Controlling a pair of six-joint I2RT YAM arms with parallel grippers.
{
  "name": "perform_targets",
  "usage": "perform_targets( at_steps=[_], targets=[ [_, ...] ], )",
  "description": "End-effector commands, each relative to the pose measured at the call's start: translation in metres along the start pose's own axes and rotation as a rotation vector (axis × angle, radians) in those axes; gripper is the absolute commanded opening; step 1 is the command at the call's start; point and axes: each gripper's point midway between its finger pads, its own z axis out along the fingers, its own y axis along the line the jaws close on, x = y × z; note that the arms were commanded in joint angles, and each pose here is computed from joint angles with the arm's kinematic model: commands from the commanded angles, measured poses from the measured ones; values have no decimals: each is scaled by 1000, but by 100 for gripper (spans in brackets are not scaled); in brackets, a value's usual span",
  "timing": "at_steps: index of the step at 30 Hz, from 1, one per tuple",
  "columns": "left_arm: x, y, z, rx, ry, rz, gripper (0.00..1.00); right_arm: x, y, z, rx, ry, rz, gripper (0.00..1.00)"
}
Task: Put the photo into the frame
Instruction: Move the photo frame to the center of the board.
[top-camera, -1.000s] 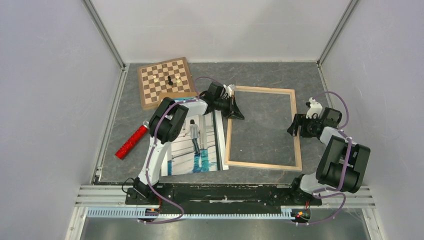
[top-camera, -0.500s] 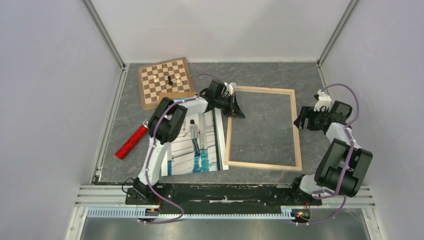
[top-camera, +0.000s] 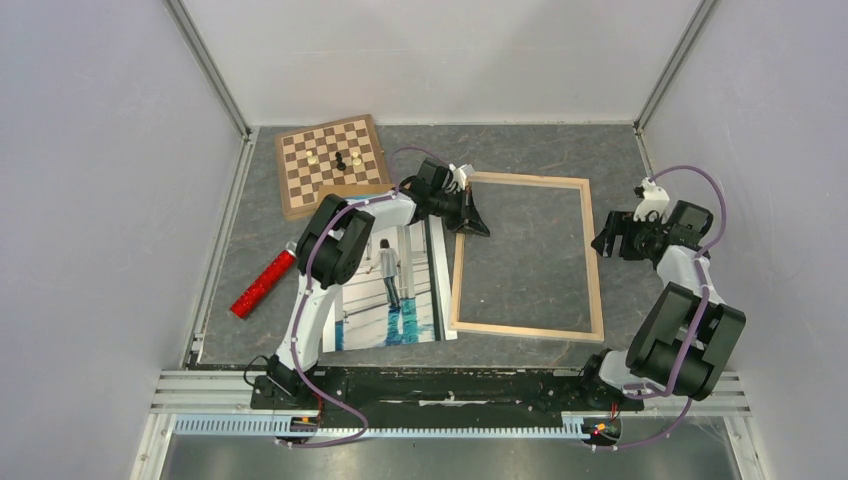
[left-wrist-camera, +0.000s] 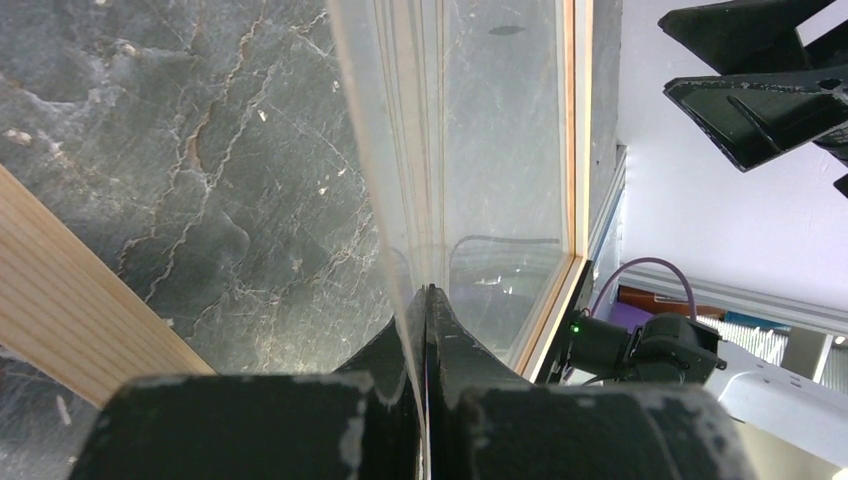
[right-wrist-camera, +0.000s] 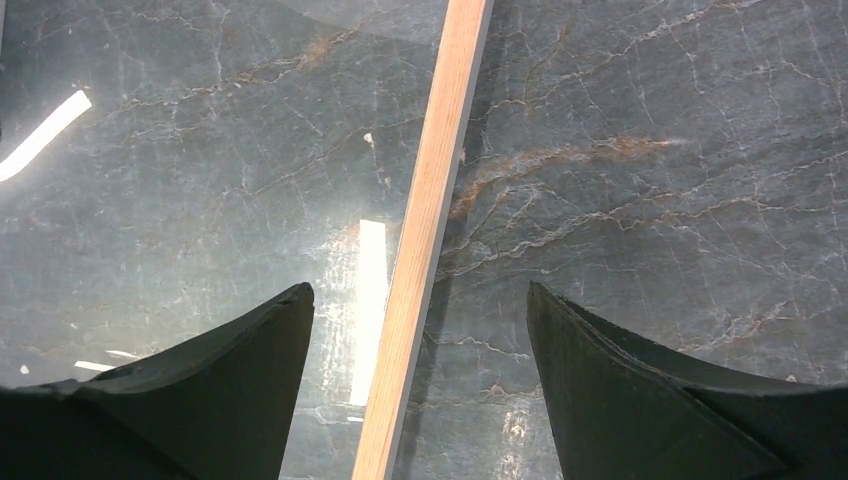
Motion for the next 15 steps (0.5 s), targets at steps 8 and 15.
perform_targets(
  at_steps=[8, 15],
  targets=[
    [-12, -34, -3, 141, -64, -23, 2, 27, 15, 7, -60, 35, -36, 80],
    [-8, -31, 0, 159, -62, -63, 2, 53, 21, 15, -81, 89, -33, 79]
  ],
)
